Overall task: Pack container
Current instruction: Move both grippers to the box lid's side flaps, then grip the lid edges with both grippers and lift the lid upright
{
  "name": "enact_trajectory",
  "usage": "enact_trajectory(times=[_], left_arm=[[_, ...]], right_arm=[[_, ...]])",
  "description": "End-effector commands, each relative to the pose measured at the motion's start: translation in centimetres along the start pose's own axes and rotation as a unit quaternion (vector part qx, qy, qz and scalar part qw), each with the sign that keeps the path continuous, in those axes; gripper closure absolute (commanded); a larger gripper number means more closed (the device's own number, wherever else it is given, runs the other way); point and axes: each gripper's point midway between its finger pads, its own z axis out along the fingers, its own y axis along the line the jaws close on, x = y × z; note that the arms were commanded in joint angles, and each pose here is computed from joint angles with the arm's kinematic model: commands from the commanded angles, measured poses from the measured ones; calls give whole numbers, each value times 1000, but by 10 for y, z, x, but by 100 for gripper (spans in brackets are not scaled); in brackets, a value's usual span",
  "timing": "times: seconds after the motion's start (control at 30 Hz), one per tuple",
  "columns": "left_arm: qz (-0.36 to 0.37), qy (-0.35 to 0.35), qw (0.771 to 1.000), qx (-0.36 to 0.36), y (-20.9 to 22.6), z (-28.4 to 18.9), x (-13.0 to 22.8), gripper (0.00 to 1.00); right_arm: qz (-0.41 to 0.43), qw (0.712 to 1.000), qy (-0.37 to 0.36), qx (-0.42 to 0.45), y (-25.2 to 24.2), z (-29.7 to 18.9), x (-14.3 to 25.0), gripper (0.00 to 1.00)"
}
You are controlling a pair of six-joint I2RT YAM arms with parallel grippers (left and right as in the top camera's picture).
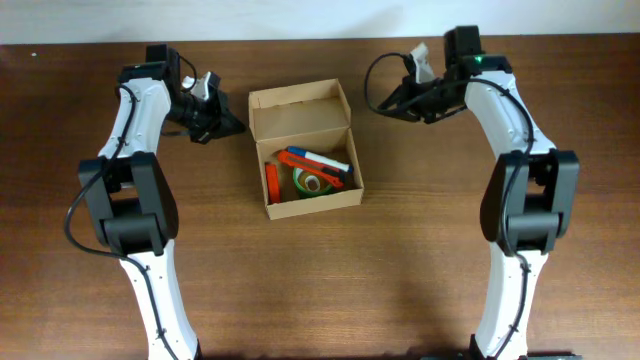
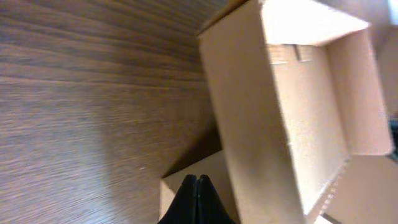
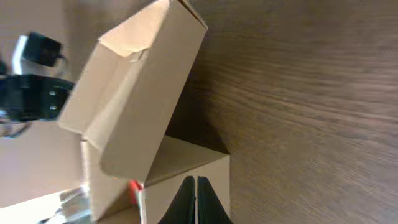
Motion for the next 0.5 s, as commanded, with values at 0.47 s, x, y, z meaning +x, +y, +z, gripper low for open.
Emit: enact_trajectory(times=[0.47], left_arm=[[-20, 23, 999, 31, 9, 20, 2, 99]], right_arm=[[64, 990, 13, -123, 1, 27, -8, 96]])
